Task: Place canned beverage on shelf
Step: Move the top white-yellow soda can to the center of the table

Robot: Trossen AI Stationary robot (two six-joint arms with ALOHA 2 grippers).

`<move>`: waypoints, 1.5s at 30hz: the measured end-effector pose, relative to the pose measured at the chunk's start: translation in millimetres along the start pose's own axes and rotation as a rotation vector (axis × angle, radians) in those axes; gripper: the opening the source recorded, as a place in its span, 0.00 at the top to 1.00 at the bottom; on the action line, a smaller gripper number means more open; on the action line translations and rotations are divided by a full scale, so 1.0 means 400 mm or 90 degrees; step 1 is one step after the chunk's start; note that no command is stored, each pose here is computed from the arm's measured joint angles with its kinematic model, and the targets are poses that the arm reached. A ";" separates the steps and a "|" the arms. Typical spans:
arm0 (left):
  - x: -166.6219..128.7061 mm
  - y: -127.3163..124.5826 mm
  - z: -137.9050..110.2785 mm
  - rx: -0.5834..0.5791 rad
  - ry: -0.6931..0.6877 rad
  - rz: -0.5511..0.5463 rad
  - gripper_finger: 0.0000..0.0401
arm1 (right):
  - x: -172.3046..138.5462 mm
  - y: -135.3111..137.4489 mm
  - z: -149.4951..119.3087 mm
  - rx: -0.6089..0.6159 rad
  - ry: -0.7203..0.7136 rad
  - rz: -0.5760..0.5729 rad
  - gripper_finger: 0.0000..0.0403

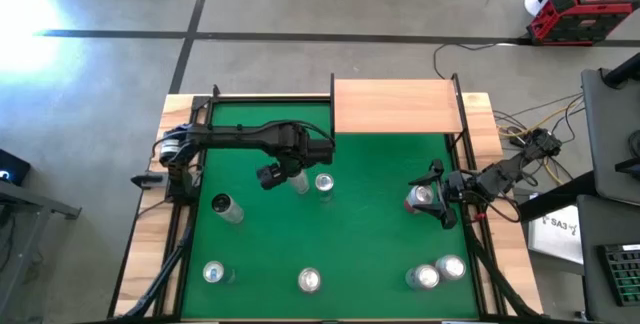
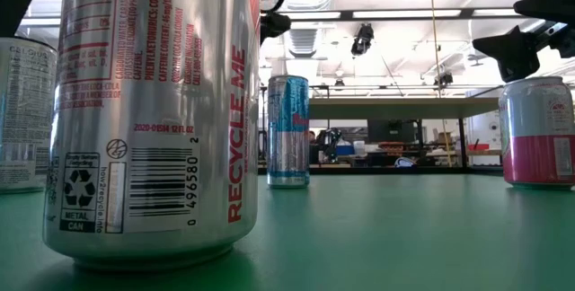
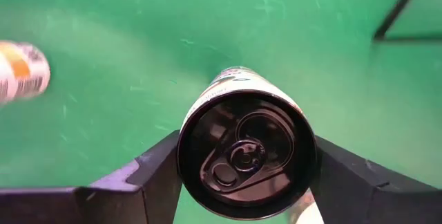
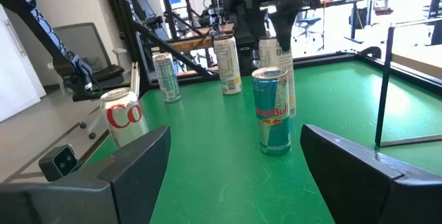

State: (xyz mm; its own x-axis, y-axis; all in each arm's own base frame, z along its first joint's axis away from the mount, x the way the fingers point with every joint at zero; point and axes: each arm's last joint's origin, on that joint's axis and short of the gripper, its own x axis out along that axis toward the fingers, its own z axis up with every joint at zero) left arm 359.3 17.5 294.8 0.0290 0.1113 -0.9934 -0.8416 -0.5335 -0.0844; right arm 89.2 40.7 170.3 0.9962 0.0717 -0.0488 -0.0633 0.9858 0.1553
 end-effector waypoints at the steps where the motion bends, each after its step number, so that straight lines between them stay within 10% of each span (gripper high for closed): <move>1: -0.001 0.002 0.001 -0.025 -0.003 0.003 0.39 | 0.000 0.000 0.000 0.000 0.000 0.000 0.22; 29: 0.032 -0.013 -0.013 -0.647 -0.016 0.114 0.40 | 0.000 0.000 0.000 0.000 0.000 0.000 0.22; 45: 0.029 -0.082 -0.014 -0.690 0.004 0.118 0.40 | 0.000 0.000 0.000 0.000 0.000 0.000 0.22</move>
State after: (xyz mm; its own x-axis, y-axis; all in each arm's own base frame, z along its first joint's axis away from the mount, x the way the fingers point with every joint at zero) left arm 390.3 31.4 285.4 -0.0442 -0.0490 -0.9978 0.0865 -0.9952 0.0450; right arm 89.2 40.7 170.3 0.9962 0.0718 -0.0491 -0.0634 0.9859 0.1551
